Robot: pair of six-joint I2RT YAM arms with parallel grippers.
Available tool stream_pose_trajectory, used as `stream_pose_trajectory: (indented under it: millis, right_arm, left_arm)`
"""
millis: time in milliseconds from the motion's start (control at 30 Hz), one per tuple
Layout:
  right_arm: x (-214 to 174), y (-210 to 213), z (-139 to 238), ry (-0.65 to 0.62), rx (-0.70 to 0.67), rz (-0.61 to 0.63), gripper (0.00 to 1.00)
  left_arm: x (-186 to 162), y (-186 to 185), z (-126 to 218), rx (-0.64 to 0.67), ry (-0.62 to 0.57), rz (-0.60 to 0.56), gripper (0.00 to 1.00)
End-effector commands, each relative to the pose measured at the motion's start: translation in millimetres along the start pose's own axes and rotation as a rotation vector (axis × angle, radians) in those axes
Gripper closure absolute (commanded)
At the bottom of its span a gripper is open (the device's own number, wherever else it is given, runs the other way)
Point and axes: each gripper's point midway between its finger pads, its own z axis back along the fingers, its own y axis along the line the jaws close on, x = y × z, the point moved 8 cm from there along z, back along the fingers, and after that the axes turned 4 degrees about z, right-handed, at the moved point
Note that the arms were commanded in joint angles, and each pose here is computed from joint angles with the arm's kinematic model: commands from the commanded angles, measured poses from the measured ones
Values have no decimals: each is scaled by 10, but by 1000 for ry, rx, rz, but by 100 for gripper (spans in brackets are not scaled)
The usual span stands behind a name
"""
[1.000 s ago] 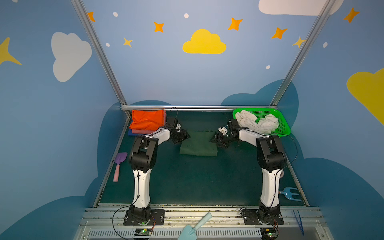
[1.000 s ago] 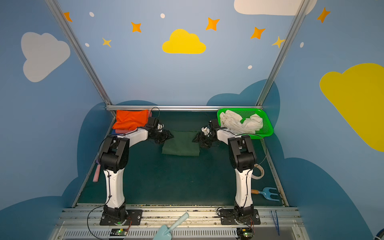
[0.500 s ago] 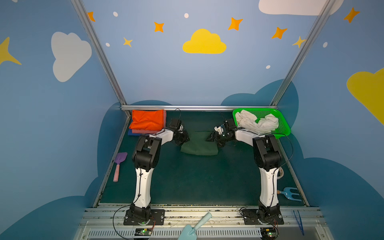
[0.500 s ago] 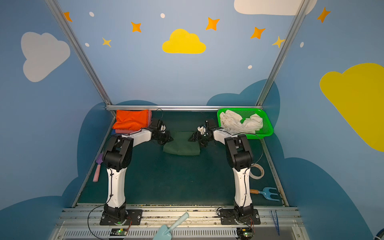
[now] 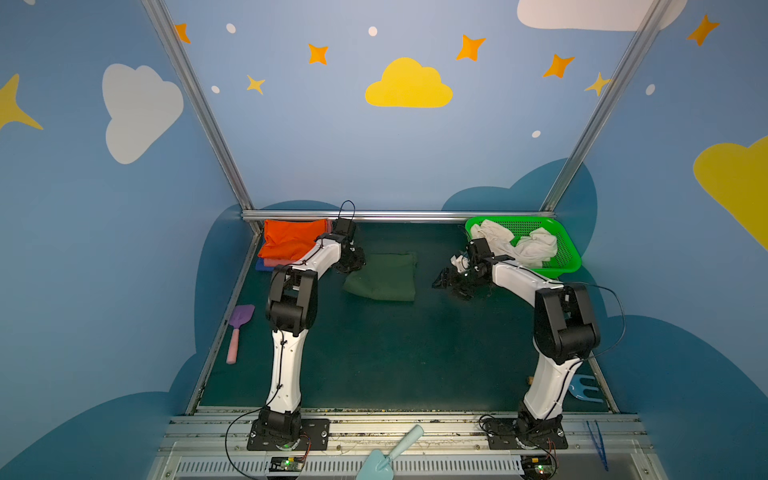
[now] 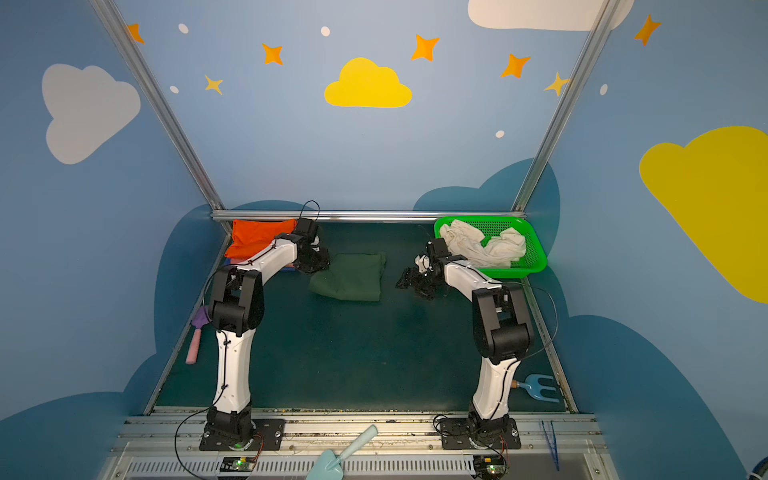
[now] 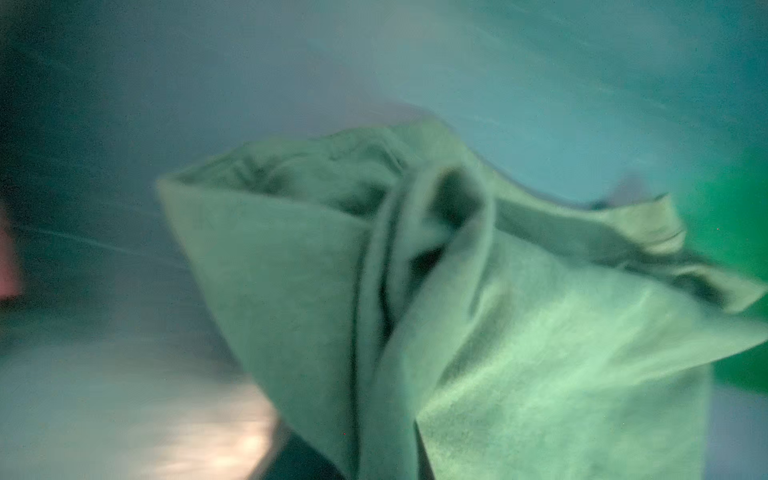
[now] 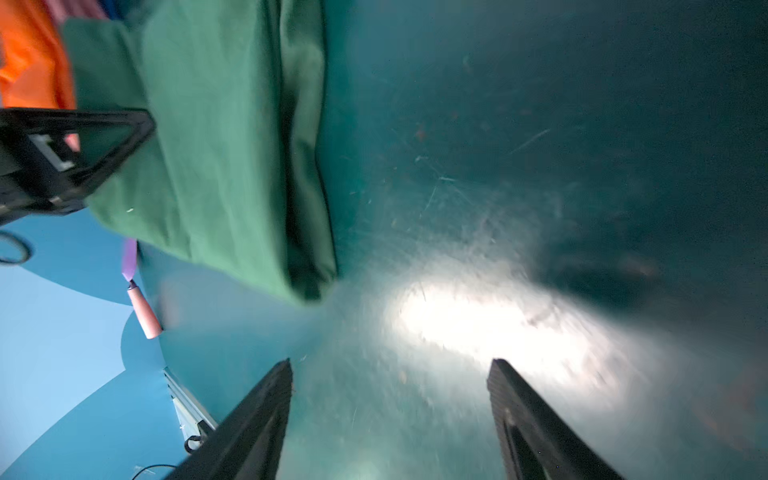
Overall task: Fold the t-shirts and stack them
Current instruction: 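Carry the green shirt with the left gripper onto the folded shirt stack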
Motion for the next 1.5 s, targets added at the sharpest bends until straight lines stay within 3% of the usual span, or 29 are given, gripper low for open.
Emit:
stream_pose_trajectory:
  millis: [0,333,433,700,1167,1467]
  right_arm:
    - [-47,100,271,-49,-12,42,24]
    - [-147,206,598,-113,-9,76,24]
    - [-148,202,608,-115,-11,78,24]
    - [-141,178,561,-104,-8,70,24]
    - [-111,172,495,-94,8,59,24]
    - [-81,175,453,-81,22,55,24]
  left_arm:
    - [122,120,130,96,-9,-44,95]
    - [549,-122,618,102,-121,-173,95]
    - [657,-218,821,79,-166,-231,95]
    - [927,-208,1270,173,-322,-313,95]
    - [1092,-186,2020,21,-461,-326,95]
    - [1195,75,2310,-5,-505,-276,95]
